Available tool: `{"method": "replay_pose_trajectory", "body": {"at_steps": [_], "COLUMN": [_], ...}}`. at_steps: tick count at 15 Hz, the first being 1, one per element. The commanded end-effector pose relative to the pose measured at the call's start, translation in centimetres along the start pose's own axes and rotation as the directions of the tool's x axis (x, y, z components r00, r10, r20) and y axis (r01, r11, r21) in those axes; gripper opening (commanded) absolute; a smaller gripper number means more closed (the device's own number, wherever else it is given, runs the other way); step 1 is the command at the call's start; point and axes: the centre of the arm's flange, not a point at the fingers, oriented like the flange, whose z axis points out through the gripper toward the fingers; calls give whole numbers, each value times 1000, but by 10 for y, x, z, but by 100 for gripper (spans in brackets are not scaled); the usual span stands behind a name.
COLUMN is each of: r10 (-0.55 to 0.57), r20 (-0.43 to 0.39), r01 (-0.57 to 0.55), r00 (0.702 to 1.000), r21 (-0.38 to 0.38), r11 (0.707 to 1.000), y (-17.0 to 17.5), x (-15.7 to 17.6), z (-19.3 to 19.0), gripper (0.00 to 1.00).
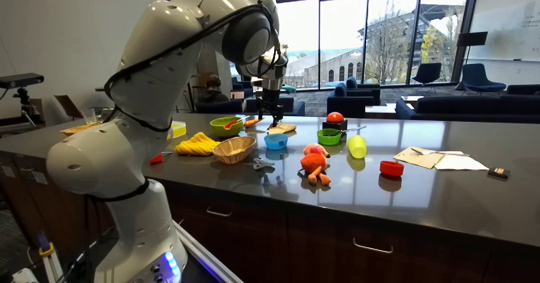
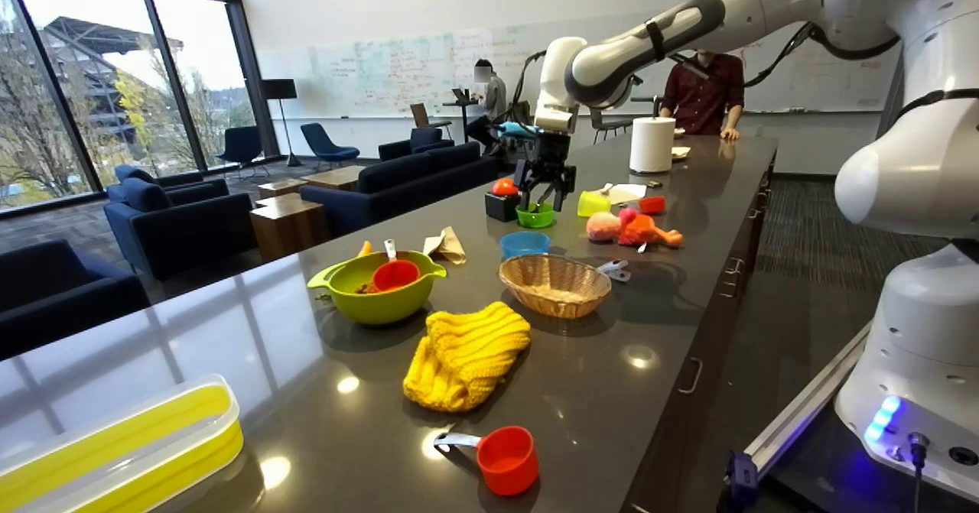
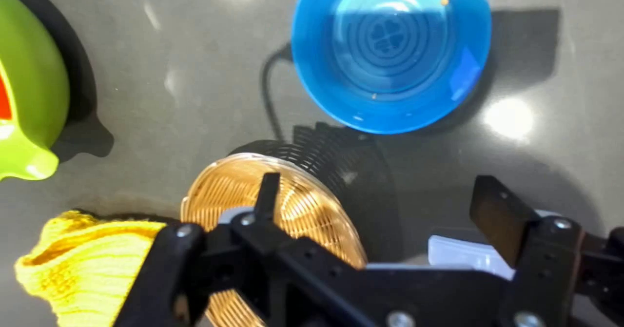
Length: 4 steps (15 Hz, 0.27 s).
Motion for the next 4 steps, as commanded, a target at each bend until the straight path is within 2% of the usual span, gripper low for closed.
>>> {"method": "replay_pose_trajectory", "body": {"at_steps": [1, 4], "r10": [-10, -20], "r20": [1, -3], "r01": [10, 20], "r00": [1000, 1000], "r21": [-8, -15], "r11": [1000, 1000], "y": [5, 10], "x": [3, 6], "z": [4, 7], "gripper": [100, 100]}}
